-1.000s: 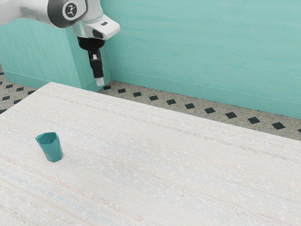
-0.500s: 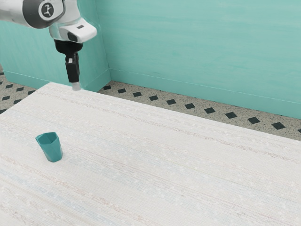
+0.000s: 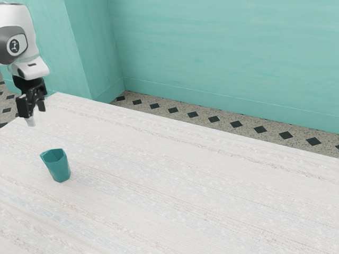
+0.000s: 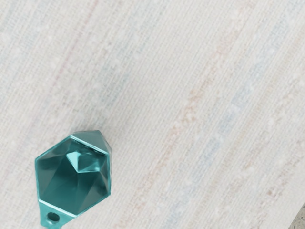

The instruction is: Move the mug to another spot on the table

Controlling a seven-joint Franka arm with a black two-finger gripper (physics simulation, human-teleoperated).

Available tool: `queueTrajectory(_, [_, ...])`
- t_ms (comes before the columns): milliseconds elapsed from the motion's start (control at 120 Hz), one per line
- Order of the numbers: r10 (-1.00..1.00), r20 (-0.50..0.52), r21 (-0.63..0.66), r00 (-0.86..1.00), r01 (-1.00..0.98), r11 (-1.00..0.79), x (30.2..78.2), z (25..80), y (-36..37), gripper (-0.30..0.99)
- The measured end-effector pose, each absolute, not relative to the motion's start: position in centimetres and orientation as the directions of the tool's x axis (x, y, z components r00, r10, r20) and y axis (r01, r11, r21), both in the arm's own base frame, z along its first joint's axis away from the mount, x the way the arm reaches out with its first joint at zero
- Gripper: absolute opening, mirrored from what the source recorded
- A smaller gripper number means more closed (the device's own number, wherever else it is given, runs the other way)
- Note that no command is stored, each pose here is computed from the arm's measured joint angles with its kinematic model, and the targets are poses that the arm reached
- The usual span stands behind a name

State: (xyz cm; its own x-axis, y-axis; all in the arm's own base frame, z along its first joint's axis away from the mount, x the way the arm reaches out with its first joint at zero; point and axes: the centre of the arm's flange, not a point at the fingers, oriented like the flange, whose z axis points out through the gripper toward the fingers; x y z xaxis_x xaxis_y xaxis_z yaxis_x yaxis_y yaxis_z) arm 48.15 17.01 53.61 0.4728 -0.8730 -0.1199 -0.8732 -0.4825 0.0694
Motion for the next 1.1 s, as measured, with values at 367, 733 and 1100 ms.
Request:
queueTrajectory(367, [-0.958, 0.058, 0.029, 0.279, -0.96, -0.278, 45.8, 48.6, 26.2, 0.69])
queueTrajectory(733, [-0.983, 0.138, 0.003, 0.117, -0.993, -0.117, 46.8, 39.3, 31.2, 0.69])
queueTrajectory(1100, [-0.985, 0.173, -0.037, -0.023, -0.999, 0.017, 49.0, 34.3, 30.6, 0.69])
